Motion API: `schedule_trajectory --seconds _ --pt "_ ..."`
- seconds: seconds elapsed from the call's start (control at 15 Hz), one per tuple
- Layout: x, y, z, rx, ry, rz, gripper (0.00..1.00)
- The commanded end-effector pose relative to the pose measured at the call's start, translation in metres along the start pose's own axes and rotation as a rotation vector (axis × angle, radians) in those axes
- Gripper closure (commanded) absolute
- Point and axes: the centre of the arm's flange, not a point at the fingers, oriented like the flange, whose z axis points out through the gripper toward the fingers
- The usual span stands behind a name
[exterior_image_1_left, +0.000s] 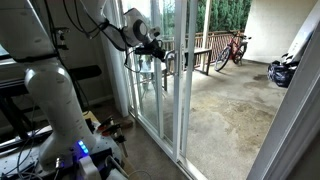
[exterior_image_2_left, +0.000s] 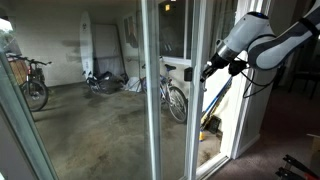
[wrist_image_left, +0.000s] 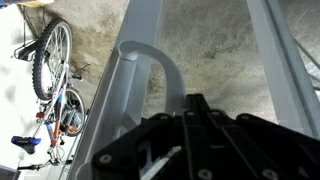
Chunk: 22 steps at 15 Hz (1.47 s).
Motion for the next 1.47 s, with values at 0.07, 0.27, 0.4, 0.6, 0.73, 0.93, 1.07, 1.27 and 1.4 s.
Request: schedule_trajectory --seconds 0.07,0.27,0.4,0.6,0.73,0.93,1.07,1.27,1.4 --pt "-0.006 -0.001 0.015 0.001 -0.036 0.009 0.95" --pt "-0.009 -0.003 0.022 0.002 -0.047 0.009 0.95" --pt "-0.01 -0.004 0.025 0.01 -0.053 0.008 0.96" --pt "-0.011 -0.009 0.029 0.02 -0.06 0.004 0.95" --pt "-0.01 -0.013 0.029 0.026 -0.056 0.002 0.96" --pt "-0.005 -0.017 0.027 0.028 -0.036 0.001 0.95" --pt "0.0 -0.017 0.025 0.02 -0.017 0.001 0.95" --pt "0.005 -0.01 0.022 -0.01 0.008 0.009 0.96" --pt "0.007 -0.003 0.019 -0.035 0.024 0.014 0.95"
